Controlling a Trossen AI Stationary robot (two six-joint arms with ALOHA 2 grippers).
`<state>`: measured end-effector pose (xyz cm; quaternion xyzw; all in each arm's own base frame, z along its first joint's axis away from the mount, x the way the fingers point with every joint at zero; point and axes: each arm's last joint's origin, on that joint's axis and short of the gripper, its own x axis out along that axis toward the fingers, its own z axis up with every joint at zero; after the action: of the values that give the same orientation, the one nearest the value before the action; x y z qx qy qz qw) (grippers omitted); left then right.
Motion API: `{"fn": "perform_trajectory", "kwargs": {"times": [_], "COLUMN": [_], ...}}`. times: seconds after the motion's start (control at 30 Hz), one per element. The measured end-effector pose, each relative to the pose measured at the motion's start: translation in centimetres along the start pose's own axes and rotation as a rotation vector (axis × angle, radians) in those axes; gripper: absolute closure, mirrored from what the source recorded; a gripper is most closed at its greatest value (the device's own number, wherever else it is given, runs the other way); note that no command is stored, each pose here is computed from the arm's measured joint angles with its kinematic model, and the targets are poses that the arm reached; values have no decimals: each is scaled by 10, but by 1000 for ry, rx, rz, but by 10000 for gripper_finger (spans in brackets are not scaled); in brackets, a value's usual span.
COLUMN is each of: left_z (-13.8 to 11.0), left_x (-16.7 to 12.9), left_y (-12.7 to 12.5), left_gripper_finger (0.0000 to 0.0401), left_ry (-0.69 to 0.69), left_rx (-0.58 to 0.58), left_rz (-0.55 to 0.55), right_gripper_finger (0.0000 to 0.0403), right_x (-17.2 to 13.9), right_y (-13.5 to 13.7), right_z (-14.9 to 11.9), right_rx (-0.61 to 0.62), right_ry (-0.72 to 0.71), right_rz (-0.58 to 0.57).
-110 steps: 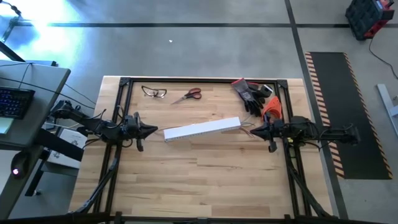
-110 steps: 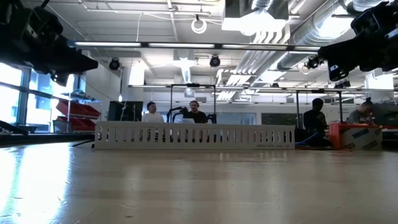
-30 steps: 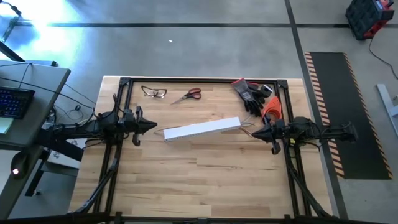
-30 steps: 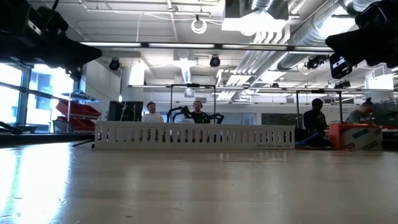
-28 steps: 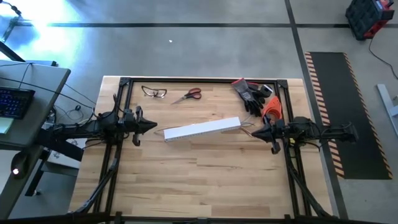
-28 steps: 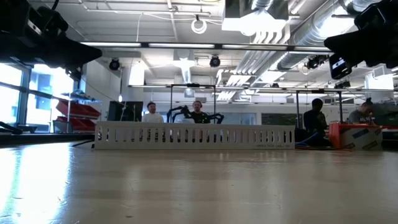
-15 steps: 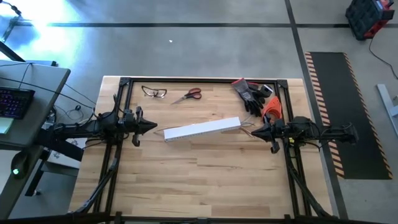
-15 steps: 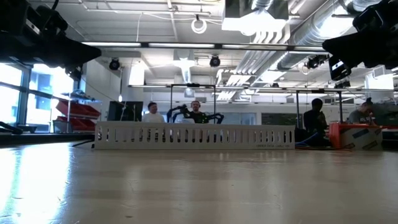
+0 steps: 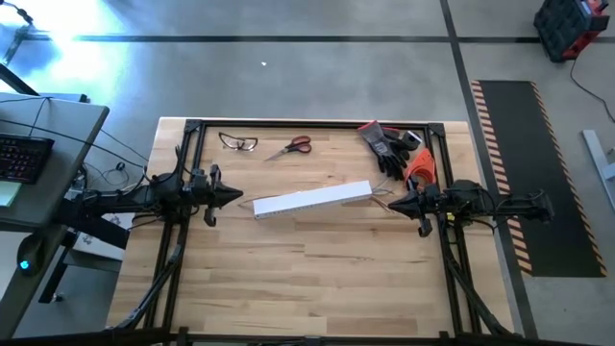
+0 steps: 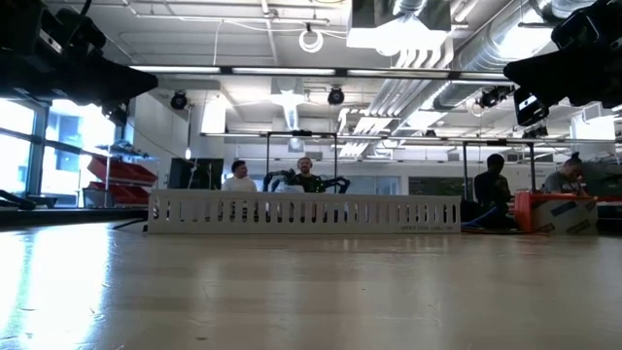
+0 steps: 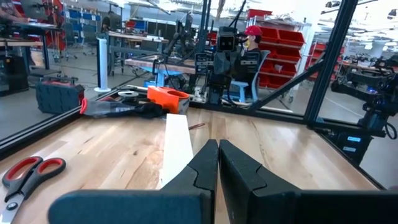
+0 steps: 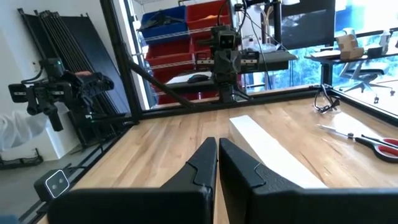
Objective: Ziptie cables
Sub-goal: Return to Home Position
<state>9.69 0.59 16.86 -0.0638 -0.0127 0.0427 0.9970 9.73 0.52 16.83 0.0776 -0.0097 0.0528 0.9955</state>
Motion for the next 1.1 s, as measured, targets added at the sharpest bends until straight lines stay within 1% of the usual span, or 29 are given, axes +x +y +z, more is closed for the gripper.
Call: {"fn": "perform_trajectory", "kwargs": {"times": [0.4, 0.73, 1.1], "left_z": [0, 0, -1], "left_x": [0, 0, -1], "left_y": [2, -1, -10], "left_gripper_finger": [401, 401, 401], "left_ry": [-2, 0, 12], "left_rx": [0, 0, -2], "left_rz": [16, -4, -100], "right_gripper_finger": [403, 403, 403], "right_x": [0, 0, 0], "right_y": [0, 0, 0], "right_z": [0, 0, 0], "right_rx": [0, 0, 0], "right_ry": [0, 1, 0], "right_rz": [0, 0, 0]}}
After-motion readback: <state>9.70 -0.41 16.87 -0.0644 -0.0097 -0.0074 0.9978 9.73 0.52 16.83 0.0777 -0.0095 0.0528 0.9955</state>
